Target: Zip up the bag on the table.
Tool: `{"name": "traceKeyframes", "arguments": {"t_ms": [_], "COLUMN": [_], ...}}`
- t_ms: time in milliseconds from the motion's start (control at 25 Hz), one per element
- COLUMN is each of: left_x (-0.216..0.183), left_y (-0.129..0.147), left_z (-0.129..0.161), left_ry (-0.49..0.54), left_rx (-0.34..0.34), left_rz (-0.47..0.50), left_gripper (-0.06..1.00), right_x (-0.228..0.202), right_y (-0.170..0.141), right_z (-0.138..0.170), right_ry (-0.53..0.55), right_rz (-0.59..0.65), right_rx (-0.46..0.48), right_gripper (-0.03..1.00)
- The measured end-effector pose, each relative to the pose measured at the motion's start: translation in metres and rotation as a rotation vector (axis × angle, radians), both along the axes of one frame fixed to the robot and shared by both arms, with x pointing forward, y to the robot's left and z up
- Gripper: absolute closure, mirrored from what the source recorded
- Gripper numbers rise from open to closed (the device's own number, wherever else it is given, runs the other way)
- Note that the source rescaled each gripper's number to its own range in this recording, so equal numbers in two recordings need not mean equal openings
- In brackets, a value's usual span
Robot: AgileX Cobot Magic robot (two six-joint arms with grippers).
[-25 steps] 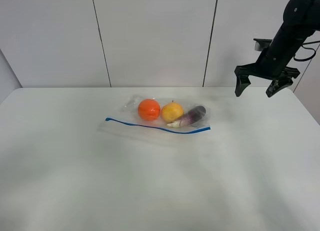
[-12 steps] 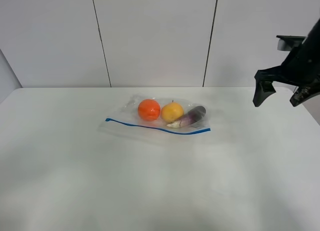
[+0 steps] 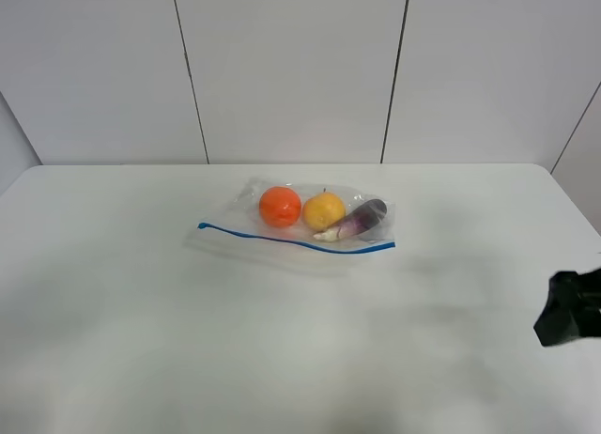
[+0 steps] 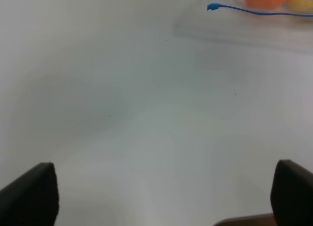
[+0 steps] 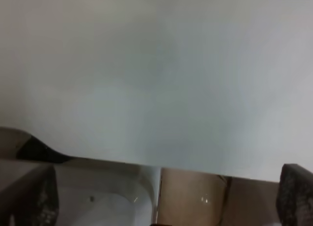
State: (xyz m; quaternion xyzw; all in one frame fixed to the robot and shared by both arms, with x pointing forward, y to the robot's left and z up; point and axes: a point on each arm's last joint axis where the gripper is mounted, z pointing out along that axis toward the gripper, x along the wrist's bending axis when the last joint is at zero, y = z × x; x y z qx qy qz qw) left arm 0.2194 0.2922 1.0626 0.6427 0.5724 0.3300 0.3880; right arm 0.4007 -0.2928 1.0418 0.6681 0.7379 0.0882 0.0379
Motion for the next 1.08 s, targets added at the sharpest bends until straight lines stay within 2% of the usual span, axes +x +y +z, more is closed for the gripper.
{"name": "traceKeyframes", "arguments": {"t_ms": [120, 240, 360, 400, 440, 600, 840, 1080], "left_x": [0.0, 0.0, 0.0, 0.0, 0.0, 0.0, 0.0, 0.0], "left_y": [0.0, 0.0, 0.0, 0.0, 0.0, 0.0, 0.0, 0.0], "left_z": [0.0, 0.0, 0.0, 0.0, 0.0, 0.0, 0.0, 0.0], "left_ry": [0.0, -0.001, -0.001, -0.001, -0.001, -0.001, -0.001, -0.001], "left_rx": [0.0, 0.0, 0.0, 0.0, 0.0, 0.0, 0.0, 0.0], "left_rz": [0.0, 0.0, 0.0, 0.0, 0.0, 0.0, 0.0, 0.0], "left_gripper": [-0.05, -0.05, -0.05, -0.05, -0.05, -0.05, -0.05, -0.05], "right_x": [-0.035, -0.065, -0.092, -0.105, -0.113, -0.137, -0.165, -0.166], "right_y": [0.0, 0.0, 0.0, 0.001, 0.001, 0.001, 0.001, 0.001], "right_z": [-0.004, -0.008, -0.004, 0.002, 0.005, 0.011, 0.012, 0.012], "right_ry": [-0.113, -0.27, -0.448, -0.559, -0.617, -0.771, -0.949, -0.954], "right_rz": [-0.004, -0.009, -0.013, -0.016, -0.016, -0.018, -0.02, -0.017], "right_rx": [-0.001, -0.003, -0.004, -0.003, -0.003, -0.003, 0.0, 0.009], "right_gripper": [0.01, 0.02, 0.03, 0.05, 0.06, 0.07, 0.07, 0.07]}}
